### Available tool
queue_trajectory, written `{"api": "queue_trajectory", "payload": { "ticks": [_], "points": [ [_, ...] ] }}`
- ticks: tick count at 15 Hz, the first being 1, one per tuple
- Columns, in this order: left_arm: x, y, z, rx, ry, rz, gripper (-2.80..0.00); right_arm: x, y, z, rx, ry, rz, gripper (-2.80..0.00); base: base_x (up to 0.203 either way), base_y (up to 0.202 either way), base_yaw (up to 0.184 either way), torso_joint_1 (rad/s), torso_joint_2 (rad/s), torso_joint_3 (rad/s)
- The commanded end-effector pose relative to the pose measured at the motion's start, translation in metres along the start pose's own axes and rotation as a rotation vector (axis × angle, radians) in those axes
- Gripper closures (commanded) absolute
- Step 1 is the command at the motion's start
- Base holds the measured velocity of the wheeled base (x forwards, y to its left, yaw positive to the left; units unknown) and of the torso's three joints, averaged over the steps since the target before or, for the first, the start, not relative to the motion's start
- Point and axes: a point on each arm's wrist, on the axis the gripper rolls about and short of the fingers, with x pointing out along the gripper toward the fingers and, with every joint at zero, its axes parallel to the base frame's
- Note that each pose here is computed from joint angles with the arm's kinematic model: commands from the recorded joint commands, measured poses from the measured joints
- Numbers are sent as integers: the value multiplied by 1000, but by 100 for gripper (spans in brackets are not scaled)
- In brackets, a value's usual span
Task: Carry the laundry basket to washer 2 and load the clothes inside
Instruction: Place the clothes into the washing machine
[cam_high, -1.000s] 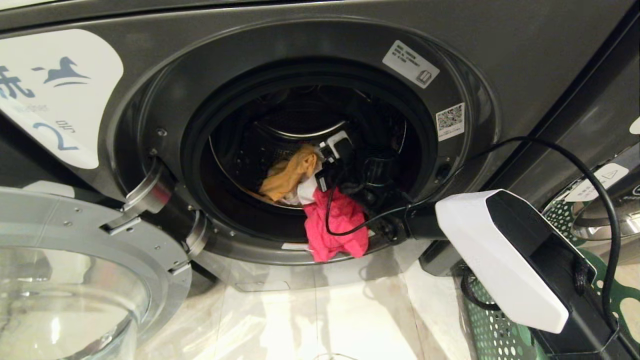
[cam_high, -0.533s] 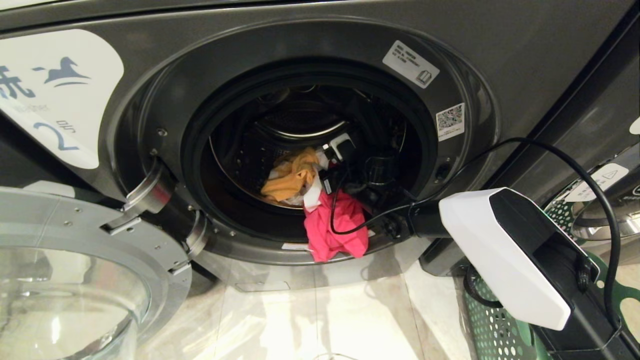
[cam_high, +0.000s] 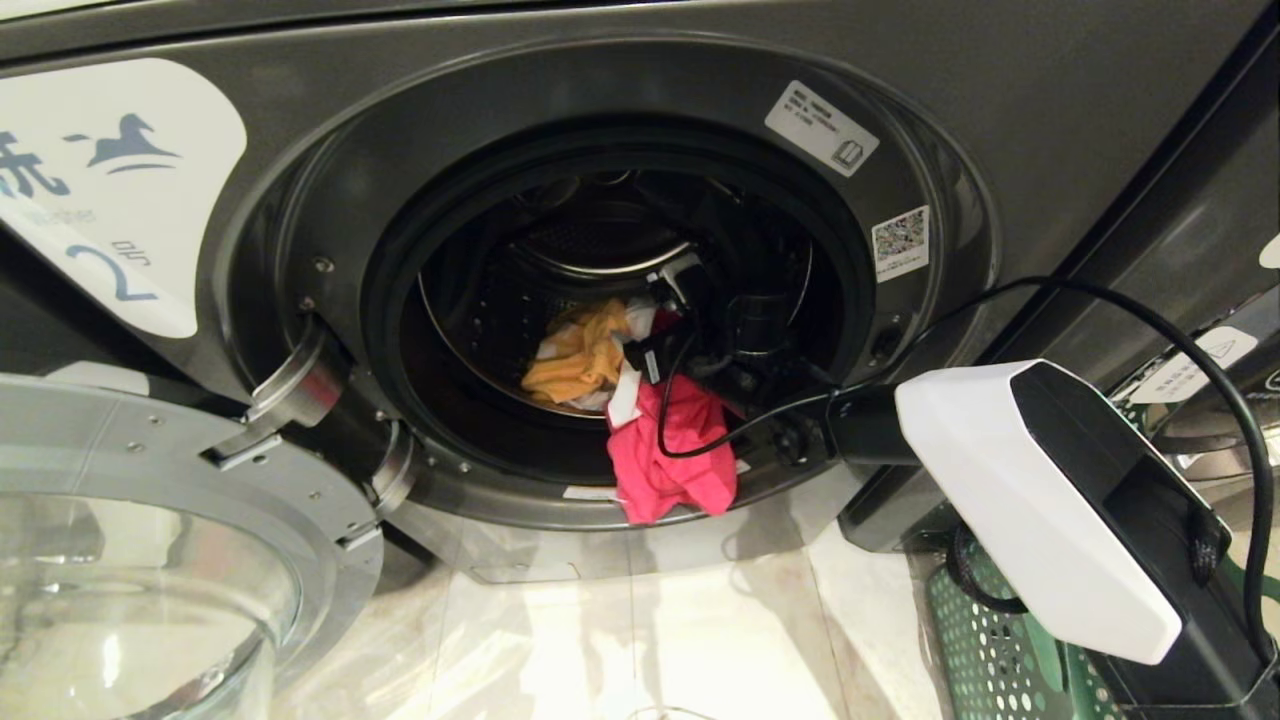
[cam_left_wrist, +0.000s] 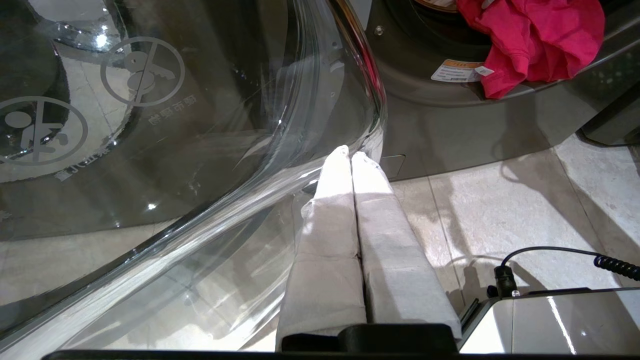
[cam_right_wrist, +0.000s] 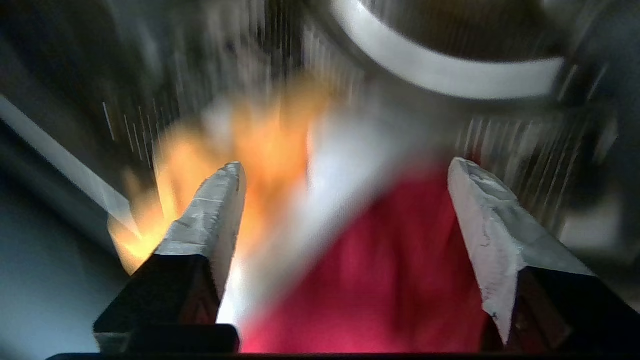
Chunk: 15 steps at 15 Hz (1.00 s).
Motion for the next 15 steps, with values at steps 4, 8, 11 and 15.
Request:
{"api": "queue_trajectory", "payload": {
  "ticks": [4, 8, 11, 15],
  "points": [
    [0, 0, 0, 2, 1, 0, 0, -5, 26, 28, 22, -330, -56, -280, 0, 0, 0, 0, 0, 0],
    [0, 0, 0, 1, 1, 0, 0, -22, 29, 25, 33, -147, -17, -280, 0, 0, 0, 0, 0, 0],
    [0, 0, 0, 0, 1, 0, 0, -45, 33, 21, 40, 33, 28, -280, 0, 0, 0, 0, 0, 0],
    [0, 0, 0, 0, 1, 0, 0, -88, 24, 57, 24, 219, -2, -280, 0, 0, 0, 0, 0, 0]
  ]
}}
